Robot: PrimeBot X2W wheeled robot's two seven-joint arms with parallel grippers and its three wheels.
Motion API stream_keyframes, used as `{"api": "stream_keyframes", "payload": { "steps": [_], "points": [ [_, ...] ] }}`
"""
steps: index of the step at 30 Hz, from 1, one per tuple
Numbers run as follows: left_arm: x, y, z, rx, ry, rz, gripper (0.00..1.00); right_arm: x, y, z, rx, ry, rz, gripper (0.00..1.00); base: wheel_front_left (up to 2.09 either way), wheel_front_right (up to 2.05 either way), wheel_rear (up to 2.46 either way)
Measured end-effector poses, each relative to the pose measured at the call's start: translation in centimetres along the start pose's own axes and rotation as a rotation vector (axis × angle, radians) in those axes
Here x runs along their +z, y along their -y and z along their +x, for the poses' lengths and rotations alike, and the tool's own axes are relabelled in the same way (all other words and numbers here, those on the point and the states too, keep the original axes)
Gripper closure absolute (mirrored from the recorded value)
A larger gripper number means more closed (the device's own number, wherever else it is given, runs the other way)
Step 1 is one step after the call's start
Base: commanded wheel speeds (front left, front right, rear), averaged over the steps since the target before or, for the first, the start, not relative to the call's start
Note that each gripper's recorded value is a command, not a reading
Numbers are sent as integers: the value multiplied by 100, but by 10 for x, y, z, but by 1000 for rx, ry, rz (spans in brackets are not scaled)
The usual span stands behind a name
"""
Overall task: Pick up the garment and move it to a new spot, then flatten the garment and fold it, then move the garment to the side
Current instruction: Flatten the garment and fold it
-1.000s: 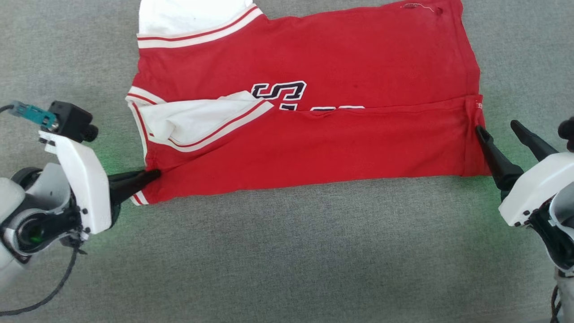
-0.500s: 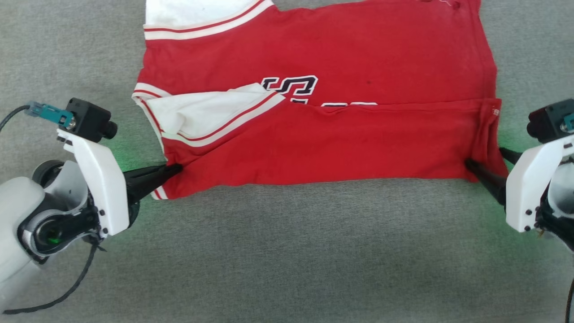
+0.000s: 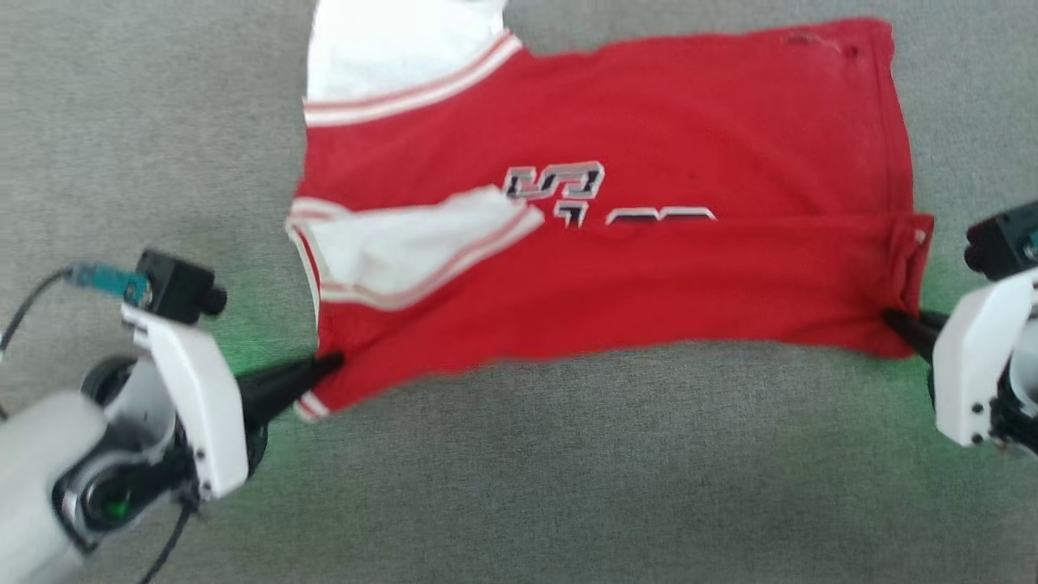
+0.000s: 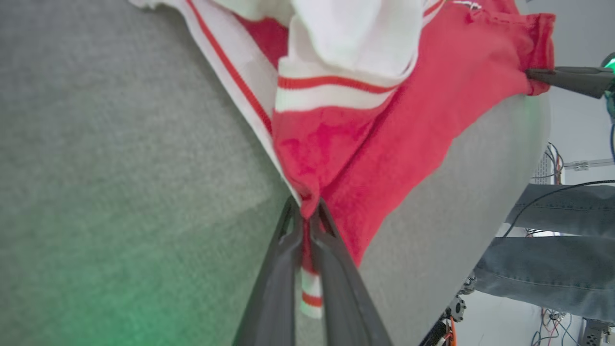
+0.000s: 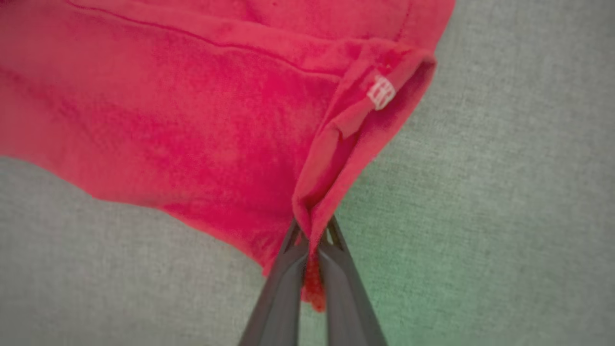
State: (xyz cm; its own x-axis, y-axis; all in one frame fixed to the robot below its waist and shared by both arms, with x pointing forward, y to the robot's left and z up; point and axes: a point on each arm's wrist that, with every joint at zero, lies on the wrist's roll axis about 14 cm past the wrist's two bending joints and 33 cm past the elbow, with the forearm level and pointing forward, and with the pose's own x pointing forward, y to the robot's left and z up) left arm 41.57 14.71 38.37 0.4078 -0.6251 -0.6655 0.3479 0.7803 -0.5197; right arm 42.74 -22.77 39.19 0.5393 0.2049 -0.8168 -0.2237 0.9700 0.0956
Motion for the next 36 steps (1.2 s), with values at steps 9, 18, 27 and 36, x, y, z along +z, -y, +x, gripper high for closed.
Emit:
{"api": "stream_keyframes", "payload": {
  "steps": [9, 18, 27, 36],
  "points": [
    [-44, 19, -35, 4, 10, -50, 100, -28, 1, -25, 1, -76, -16, 100, 0, 0, 0],
    [-48, 30, -43, 8, 65, -63, 100, -26, 2, -36, -17, -27, -15, 64, 0, 0, 0],
    [-18, 23, -44, 34, 184, -36, 0, 19, 9, -49, -87, 226, -13, 0, 0, 0, 0],
    [95, -15, -43, 143, 553, 85, 0, 78, -9, -61, -136, 702, 17, 0, 0, 0, 0]
  ]
}}
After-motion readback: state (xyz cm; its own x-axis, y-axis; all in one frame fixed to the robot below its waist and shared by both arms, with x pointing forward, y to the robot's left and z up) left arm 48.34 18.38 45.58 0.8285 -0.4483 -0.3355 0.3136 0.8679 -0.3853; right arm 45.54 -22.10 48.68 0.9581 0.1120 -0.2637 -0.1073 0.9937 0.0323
